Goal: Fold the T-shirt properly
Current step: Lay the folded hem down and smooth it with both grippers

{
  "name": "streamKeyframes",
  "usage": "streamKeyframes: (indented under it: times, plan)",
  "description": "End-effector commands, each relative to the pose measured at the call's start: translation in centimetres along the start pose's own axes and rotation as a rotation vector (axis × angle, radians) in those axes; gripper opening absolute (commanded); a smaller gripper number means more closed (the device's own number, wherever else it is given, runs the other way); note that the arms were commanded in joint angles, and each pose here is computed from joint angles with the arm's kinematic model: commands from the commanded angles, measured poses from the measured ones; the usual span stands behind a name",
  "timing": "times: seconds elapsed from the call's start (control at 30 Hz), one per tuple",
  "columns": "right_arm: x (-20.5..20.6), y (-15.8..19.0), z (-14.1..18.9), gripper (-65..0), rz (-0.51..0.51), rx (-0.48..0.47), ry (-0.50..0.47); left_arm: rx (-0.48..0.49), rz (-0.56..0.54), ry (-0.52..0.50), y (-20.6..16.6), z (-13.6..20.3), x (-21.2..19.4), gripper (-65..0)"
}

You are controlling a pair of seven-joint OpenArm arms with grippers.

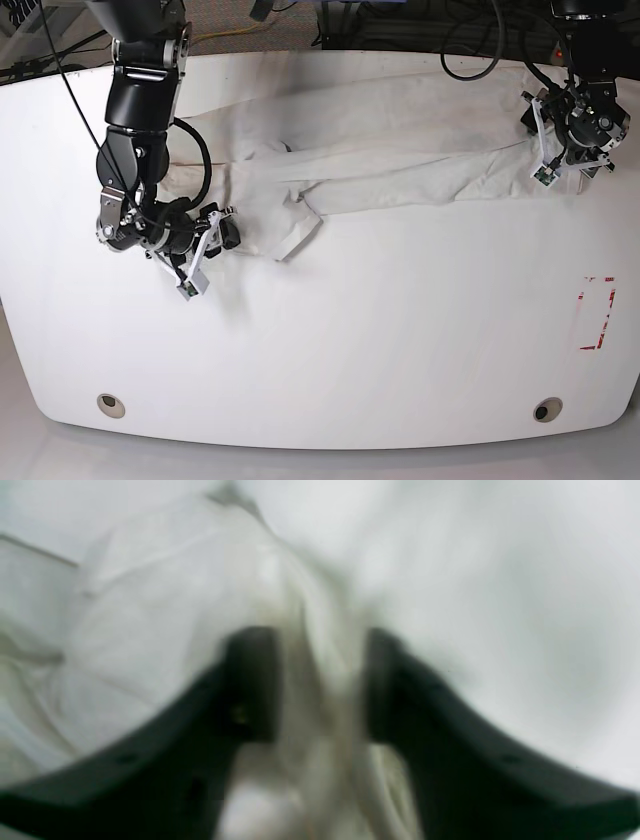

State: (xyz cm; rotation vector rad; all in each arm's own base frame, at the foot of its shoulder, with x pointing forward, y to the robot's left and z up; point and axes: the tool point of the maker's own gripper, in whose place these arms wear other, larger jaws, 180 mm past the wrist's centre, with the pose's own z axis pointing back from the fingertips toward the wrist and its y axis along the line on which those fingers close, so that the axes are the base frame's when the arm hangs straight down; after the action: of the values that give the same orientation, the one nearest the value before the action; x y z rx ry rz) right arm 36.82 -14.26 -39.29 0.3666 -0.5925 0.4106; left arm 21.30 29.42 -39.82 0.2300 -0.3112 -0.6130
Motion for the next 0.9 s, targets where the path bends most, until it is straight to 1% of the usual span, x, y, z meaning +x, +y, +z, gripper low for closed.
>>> streamKeyframes:
  times: [0.0,0.03,0.1,0.23,0.33,0.4,0.43,0.5,0.53,0.57,0.63,0.7,0.73,0.77,0.8,0.83,0.87]
  plan:
    - [2.2,-0.5,0.9,-60.1,0.015,-0.01,-0.068,0.028,-0.007,-0.015,1.1,0.5,0.5,-23.6]
    - [2.3,-0.5,0.9,-65.0,0.016,-0.009,-0.073,0.027,-0.006,-0.014,1.1,0.5,0.4,-23.6]
    - [2.8,-0.4,1.1,-65.0,0.019,-0.008,-0.09,0.014,0.002,0.001,0.9,0.0,0.0,-23.6]
    - [3.0,0.0,2.4,-65.0,0.058,-0.035,-0.122,0.012,0.037,-0.001,2.0,-0.9,0.6,-23.6]
    - [2.9,-0.3,3.7,-65.0,0.062,-0.069,-0.152,0.013,0.049,-0.001,2.6,-1.1,0.8,-23.6]
    - [2.5,-0.4,4.1,-65.0,0.056,-0.078,-0.158,0.015,0.049,-0.001,2.7,-1.1,0.9,-23.6]
    - [2.5,-0.4,4.1,-62.8,0.055,-0.079,-0.157,0.017,0.049,-0.002,2.8,-1.1,0.9,-23.6]
    - [2.1,-0.6,4.1,-50.6,0.053,-0.083,-0.136,0.021,0.05,-0.008,3.0,-1.1,1.2,-23.6]
    - [1.9,-0.6,4.2,-46.9,0.053,-0.085,-0.128,0.019,0.052,-0.006,3.0,-1.1,1.1,-23.6]
    - [1.9,-0.6,4.2,-46.6,0.054,-0.086,-0.126,0.022,0.051,-0.007,3.1,-1.1,1.1,-23.6]
    - [2.3,-0.4,4.8,-51.7,0.074,-0.097,-0.135,0.022,0.051,-0.008,3.1,-1.1,1.2,-23.6]
    - [2.1,-0.1,5.0,-60.4,0.084,-0.103,-0.137,0.022,0.051,-0.008,3.1,-1.1,1.2,-23.6]
    - [1.9,-0.1,5.0,-61.8,0.084,-0.102,-0.134,0.022,0.051,-0.007,3.1,-1.1,1.1,-23.6]
    - [1.9,0.0,5.0,-60.9,0.085,-0.101,-0.132,0.022,0.051,-0.007,3.1,-1.1,1.1,-23.6]
    - [1.9,-0.1,5.0,-56.9,0.084,-0.101,-0.132,0.022,0.051,-0.008,3.1,-1.1,1.2,-23.6]
    - [1.8,-0.1,4.9,-50.9,0.083,-0.102,-0.128,0.022,0.051,-0.008,3.1,-1.1,1.2,-23.6]
    - [1.8,-0.1,4.9,-46.5,0.083,-0.103,-0.127,0.022,0.051,-0.007,3.1,-1.1,1.1,-23.6]
